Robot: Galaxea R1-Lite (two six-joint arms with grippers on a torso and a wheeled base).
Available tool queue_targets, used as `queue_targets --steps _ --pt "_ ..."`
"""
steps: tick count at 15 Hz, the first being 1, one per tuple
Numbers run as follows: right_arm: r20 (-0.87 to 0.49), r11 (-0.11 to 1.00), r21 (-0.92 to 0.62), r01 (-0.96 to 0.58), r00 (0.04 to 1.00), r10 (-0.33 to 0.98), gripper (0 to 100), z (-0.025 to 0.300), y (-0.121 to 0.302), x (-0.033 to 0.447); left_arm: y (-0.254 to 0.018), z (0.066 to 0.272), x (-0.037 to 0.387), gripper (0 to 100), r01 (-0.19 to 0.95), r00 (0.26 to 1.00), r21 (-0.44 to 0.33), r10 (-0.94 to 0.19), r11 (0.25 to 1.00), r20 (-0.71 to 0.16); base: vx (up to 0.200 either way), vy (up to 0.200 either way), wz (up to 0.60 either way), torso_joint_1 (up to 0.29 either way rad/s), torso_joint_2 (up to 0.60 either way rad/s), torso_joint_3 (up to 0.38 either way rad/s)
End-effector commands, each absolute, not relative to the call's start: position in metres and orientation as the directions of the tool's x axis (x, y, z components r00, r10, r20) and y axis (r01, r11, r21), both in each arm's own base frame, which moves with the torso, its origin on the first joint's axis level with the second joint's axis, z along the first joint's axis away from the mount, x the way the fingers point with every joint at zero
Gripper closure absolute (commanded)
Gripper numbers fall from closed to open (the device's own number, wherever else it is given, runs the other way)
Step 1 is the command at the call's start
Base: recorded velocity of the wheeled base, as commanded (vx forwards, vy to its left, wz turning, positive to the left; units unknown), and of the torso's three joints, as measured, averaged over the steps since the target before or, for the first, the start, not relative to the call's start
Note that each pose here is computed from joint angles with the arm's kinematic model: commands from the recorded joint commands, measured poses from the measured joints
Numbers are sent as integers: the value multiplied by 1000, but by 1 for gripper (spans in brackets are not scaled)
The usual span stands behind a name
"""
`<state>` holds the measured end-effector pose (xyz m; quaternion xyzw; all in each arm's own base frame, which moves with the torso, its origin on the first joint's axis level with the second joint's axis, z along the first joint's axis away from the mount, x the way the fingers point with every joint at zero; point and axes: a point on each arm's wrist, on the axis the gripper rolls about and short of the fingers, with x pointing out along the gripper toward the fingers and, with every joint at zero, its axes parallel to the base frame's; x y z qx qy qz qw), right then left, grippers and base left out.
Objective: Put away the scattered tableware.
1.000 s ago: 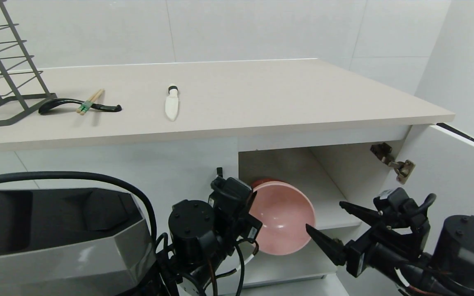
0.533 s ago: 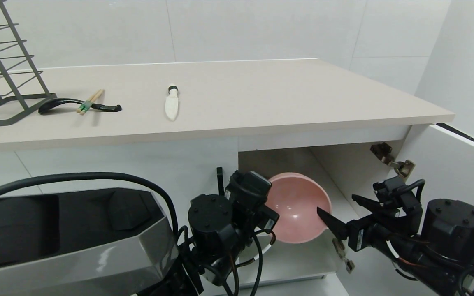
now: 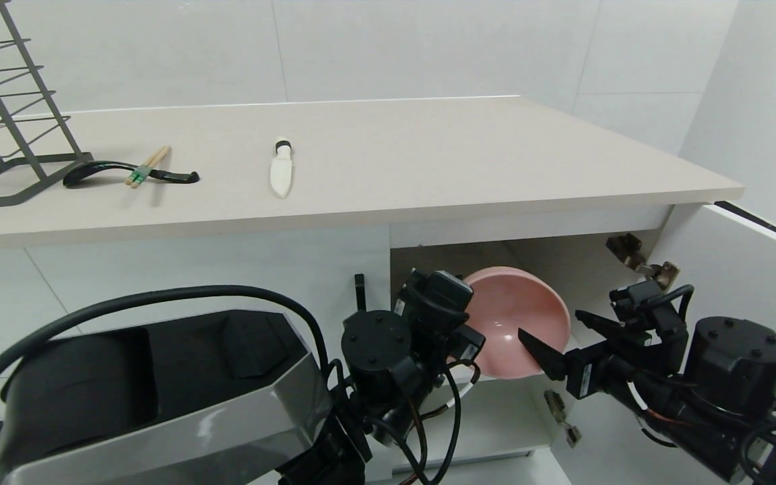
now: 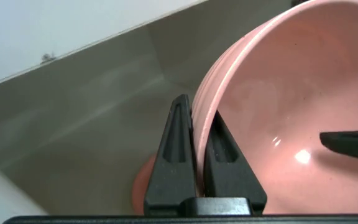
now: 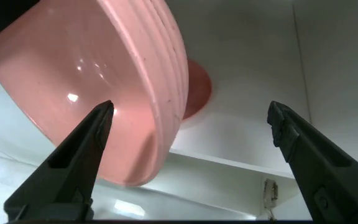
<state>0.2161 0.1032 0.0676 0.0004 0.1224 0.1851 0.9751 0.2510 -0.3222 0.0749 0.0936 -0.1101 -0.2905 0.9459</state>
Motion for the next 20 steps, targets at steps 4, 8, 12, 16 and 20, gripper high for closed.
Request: queue_targets --steps 4,8,12,16,20 --pt "-190 941 50 -335 922 338 100 78 97 219 -327 76 252 100 531 802 235 -572 814 170 0 0 0 0 0 0" --pt "-186 908 50 -416 889 418 100 80 114 208 -331 78 251 100 535 797 231 -577 812 182 0 0 0 0 0 0" --pt "-177 916 51 -398 899 401 100 83 109 208 -336 76 245 0 550 787 232 -591 802 176 0 0 0 0 0 0" --pt "-208 944 49 -327 921 330 100 76 93 216 -337 86 224 0 585 760 232 -625 777 176 0 0 0 0 0 0" --pt "-236 955 46 -292 926 294 100 69 86 221 -312 103 192 0 623 740 227 -658 749 140 0 0 0 0 0 0"
